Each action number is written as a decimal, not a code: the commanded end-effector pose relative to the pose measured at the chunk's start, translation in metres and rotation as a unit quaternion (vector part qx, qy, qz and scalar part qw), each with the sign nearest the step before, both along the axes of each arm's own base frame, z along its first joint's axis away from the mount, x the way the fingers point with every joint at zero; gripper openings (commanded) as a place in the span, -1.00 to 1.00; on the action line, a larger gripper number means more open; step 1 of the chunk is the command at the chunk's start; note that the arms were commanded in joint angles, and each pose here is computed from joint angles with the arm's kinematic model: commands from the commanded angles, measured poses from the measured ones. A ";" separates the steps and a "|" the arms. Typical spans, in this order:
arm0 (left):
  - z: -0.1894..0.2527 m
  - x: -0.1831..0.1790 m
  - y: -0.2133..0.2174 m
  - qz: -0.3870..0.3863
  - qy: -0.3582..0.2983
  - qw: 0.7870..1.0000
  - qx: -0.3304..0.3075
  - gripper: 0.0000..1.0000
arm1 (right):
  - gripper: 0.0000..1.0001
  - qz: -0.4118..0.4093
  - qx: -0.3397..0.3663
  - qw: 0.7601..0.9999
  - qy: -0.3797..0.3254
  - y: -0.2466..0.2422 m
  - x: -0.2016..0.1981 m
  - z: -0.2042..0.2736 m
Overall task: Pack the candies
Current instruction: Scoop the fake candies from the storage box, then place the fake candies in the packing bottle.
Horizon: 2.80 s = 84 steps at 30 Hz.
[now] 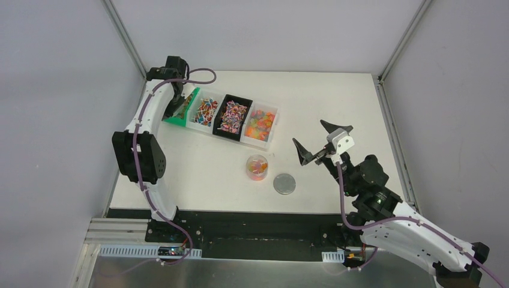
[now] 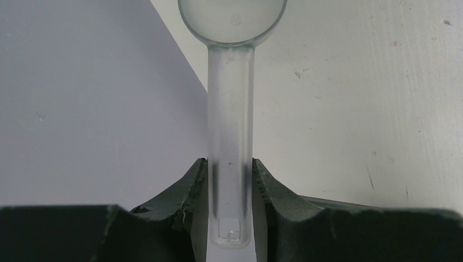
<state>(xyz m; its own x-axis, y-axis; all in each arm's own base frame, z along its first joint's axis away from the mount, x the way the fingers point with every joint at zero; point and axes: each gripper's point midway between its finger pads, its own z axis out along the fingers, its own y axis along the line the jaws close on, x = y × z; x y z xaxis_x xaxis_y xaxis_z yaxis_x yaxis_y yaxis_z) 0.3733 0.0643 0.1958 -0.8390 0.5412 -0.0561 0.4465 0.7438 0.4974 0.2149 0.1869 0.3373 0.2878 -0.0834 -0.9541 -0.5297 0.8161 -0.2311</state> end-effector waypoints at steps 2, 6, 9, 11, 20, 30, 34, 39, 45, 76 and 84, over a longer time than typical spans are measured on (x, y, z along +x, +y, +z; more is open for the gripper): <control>-0.003 0.015 0.008 -0.002 -0.001 1.000 0.013 -1.00 | 1.00 0.005 0.031 0.999 -0.010 -0.001 -0.003 0.026; -0.016 0.027 0.009 -0.001 0.006 1.000 0.008 -1.00 | 1.00 0.003 0.030 1.000 -0.009 -0.001 -0.002 0.025; -0.027 0.037 0.011 0.000 0.009 1.000 0.007 -1.00 | 0.99 0.001 0.028 1.000 -0.004 0.000 -0.001 0.022; -0.037 0.043 0.009 -0.003 0.010 1.000 -0.006 -1.00 | 1.00 0.001 0.028 1.000 -0.002 0.001 -0.001 0.021; -0.088 0.050 0.010 0.007 -0.002 0.997 -0.074 -1.00 | 1.00 0.005 0.031 0.999 0.002 0.004 0.000 0.023; -0.109 0.051 0.016 0.027 -0.058 0.991 -0.119 -1.00 | 0.99 0.014 0.041 0.999 0.012 0.008 -0.001 0.021; -0.104 0.056 0.018 0.032 -0.093 0.986 -0.132 -1.00 | 1.00 0.013 0.043 0.999 0.012 0.006 -0.002 0.021; -0.098 0.062 0.021 0.037 -0.123 0.981 -0.145 -1.00 | 1.00 0.014 0.048 0.999 0.017 0.006 -0.003 0.019; -0.088 0.069 0.026 0.036 -0.146 0.980 -0.133 -1.00 | 1.00 0.012 0.050 0.999 0.017 0.004 -0.003 0.020; 0.115 -0.037 -0.254 -0.213 -0.174 0.816 -0.508 -1.00 | 0.85 0.207 -0.201 0.920 -0.264 0.159 0.014 0.040; 0.115 -0.077 -0.281 -0.244 -0.136 0.804 -0.525 -1.00 | 0.79 0.178 -0.286 0.885 -0.322 0.186 0.047 0.041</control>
